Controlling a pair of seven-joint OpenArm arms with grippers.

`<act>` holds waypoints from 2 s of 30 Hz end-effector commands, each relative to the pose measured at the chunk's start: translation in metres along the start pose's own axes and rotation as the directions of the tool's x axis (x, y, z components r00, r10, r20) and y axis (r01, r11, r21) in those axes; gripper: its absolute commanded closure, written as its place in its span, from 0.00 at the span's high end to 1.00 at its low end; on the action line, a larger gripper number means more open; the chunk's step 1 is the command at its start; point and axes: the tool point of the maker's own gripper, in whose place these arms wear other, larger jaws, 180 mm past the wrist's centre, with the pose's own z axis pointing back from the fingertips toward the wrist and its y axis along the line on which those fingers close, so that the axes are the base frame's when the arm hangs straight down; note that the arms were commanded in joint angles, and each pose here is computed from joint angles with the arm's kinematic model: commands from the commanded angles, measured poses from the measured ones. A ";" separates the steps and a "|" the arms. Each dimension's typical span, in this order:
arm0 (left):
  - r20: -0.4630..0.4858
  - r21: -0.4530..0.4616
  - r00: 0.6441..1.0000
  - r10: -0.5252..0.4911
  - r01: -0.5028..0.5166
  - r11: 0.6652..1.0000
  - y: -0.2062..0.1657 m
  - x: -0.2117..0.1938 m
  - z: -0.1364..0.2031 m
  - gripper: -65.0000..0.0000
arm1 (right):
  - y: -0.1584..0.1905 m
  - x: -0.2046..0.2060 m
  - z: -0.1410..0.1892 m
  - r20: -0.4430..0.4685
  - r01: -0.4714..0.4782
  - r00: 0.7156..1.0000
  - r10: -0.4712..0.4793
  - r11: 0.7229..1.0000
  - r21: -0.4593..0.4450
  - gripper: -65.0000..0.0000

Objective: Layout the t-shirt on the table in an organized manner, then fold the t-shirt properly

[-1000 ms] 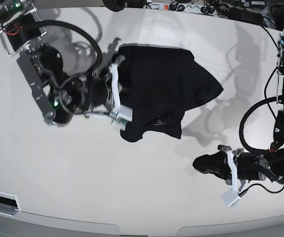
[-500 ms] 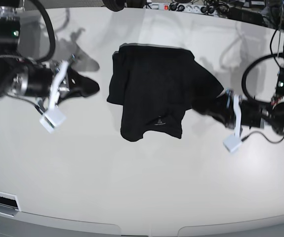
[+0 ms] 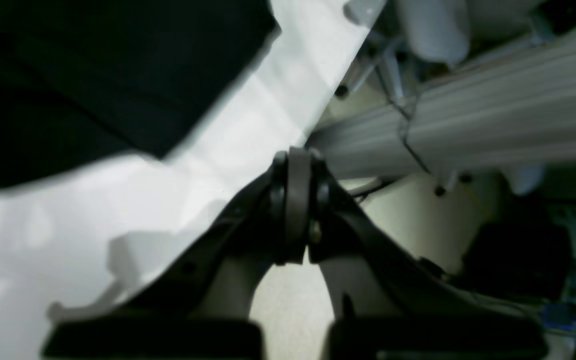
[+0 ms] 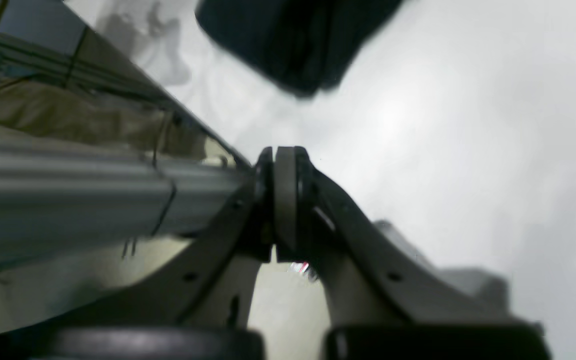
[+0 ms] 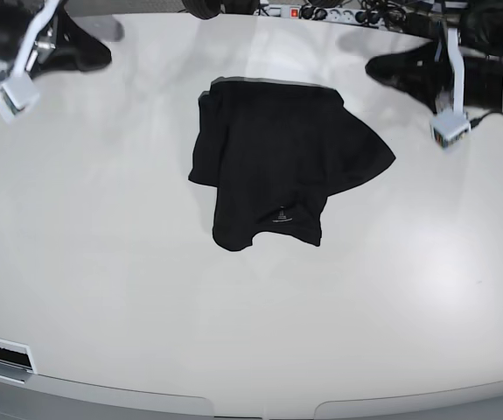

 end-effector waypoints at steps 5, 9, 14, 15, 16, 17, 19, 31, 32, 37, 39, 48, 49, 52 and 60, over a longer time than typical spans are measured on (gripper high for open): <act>-0.052 0.000 0.998 0.039 -0.039 0.999 -0.042 -0.030 0.017 0.00 | 0.014 -0.033 0.016 -0.077 0.082 0.994 -0.081 0.997 0.004 0.00; -0.167 -0.012 0.971 0.171 -0.175 0.984 -0.069 -0.078 0.018 0.00 | 0.032 -0.069 0.024 -0.181 0.165 0.971 -0.159 0.986 0.016 0.00; -0.353 0.047 0.895 0.273 -0.275 0.960 -0.096 -0.140 0.024 0.00 | 0.038 -0.109 0.035 -0.284 0.278 0.920 -0.269 0.960 -0.008 0.00; -0.352 0.058 0.889 0.292 -0.290 0.955 -0.100 -0.145 0.023 0.00 | 0.039 -0.117 0.036 -0.295 0.296 0.912 -0.285 0.955 -0.007 0.00; -0.341 0.069 0.887 0.312 -0.307 0.949 -0.103 -0.148 0.022 0.00 | 0.038 -0.124 0.038 -0.306 0.321 0.901 -0.309 0.947 -0.011 0.00; -0.329 0.083 0.885 0.329 -0.320 0.944 -0.106 -0.152 0.020 0.00 | 0.037 -0.133 0.039 -0.317 0.354 0.885 -0.342 0.935 -0.019 0.00; -0.317 0.109 0.878 0.359 -0.343 0.933 -0.112 -0.158 0.015 0.00 | 0.033 -0.153 0.040 -0.341 0.421 0.847 -0.409 0.906 -0.040 0.00; -0.344 0.138 0.776 0.529 -0.515 0.846 -0.112 -0.242 -0.040 0.00 | 0.043 -0.262 -0.019 -0.533 0.598 0.650 -0.542 0.797 -0.081 0.00; -0.344 0.140 0.768 0.540 -0.527 0.838 -0.107 -0.249 -0.047 0.00 | 0.040 -0.269 -0.027 -0.535 0.588 0.652 -0.537 0.804 -0.092 0.00; -0.287 0.174 0.735 0.614 -0.590 0.788 -0.069 -0.272 -0.078 0.00 | 0.018 -0.293 -0.070 -0.533 0.547 0.668 -0.519 0.828 -0.121 0.00; -0.259 0.205 0.717 0.648 -0.614 0.762 -0.052 -0.281 -0.091 0.00 | 0.011 -0.302 -0.086 -0.535 0.536 0.672 -0.513 0.835 -0.128 0.00; -0.069 0.355 0.736 0.673 -0.613 0.706 0.039 -0.304 -0.123 0.00 | -0.029 -0.323 -0.155 -0.558 0.387 0.713 -0.425 0.902 -0.192 0.00; -0.069 0.362 0.760 0.646 -0.585 0.726 0.046 -0.304 -0.127 0.00 | -0.035 -0.322 -0.162 -0.549 0.362 0.724 -0.418 0.907 -0.214 0.00; -0.095 0.479 0.823 0.561 -0.456 0.750 0.081 -0.305 -0.136 0.00 | -0.041 -0.310 -0.190 -0.523 0.295 0.768 -0.370 0.929 -0.224 0.00; -0.035 0.634 0.866 0.499 -0.367 0.681 0.116 -0.261 -0.190 0.00 | -0.046 -0.267 -0.242 -0.509 0.150 0.817 -0.271 0.952 -0.266 0.00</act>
